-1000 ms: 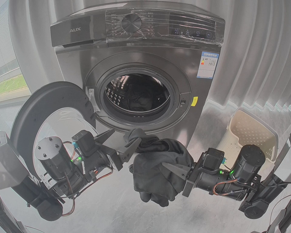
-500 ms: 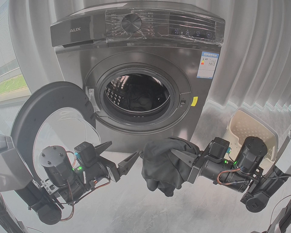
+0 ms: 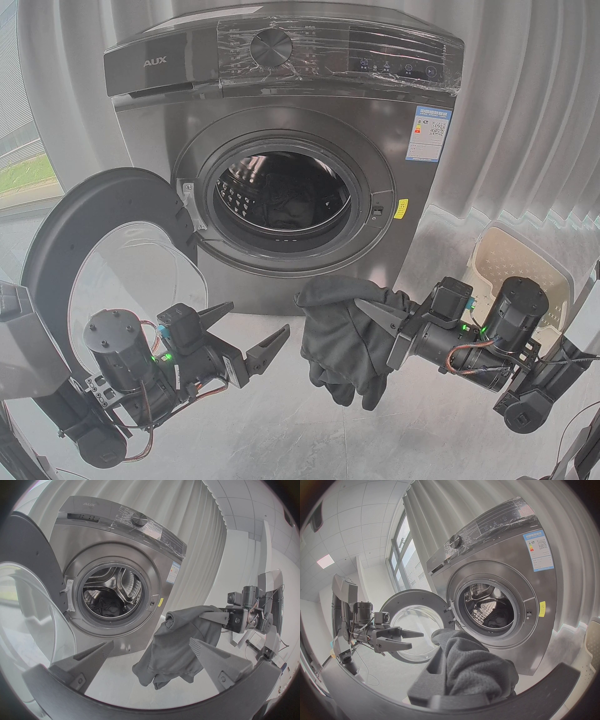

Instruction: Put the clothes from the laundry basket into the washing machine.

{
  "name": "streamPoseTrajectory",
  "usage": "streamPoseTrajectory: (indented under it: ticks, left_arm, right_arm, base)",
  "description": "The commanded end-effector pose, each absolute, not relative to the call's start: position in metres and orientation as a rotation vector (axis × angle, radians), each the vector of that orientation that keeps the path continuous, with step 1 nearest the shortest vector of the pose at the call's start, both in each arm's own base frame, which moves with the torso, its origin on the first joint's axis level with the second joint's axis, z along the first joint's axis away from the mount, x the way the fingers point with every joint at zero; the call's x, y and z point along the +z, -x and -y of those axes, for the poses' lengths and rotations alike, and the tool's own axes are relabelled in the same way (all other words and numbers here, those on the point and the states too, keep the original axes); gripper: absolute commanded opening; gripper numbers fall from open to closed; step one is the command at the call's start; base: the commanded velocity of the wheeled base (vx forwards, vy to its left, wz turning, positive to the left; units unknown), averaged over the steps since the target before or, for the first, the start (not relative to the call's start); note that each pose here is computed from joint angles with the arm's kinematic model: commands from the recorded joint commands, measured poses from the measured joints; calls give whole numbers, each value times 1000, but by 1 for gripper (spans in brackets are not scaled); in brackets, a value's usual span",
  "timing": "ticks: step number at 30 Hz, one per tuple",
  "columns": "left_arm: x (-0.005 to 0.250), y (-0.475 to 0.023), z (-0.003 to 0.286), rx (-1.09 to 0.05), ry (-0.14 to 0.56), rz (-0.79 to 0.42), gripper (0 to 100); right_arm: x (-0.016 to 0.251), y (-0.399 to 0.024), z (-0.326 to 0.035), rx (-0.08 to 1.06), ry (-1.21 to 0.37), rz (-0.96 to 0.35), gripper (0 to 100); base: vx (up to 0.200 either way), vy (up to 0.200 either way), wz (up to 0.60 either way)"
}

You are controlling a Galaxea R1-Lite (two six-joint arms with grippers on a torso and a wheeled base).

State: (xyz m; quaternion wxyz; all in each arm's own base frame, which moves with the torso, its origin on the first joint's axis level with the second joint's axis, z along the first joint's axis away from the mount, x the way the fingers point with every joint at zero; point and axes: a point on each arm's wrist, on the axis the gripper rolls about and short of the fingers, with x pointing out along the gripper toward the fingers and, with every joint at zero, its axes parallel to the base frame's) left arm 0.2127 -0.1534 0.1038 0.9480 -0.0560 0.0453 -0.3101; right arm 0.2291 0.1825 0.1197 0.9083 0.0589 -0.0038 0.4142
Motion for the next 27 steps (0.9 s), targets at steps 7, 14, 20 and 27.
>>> streamPoseTrajectory:
  ticks: [7,14,20,27]
  left_arm:
    - [101,-199,162,-702,88,-111,100]
    - [106,-197,173,-779,98,-84,100]
    - [101,-202,181,-809,101,-96,100]
    - [88,-215,202,-842,92,-110,100]
  right_arm:
    - [135,-234,-194,845,-171,72,0]
    - [139,-235,-197,848,-184,87,0]
    - [142,-234,-198,854,-195,97,0]
    - [145,-230,-206,860,-225,99,0]
  base:
    - [0,0,0]
    - [0,0,0]
    - [0,0,0]
    - [0,0,0]
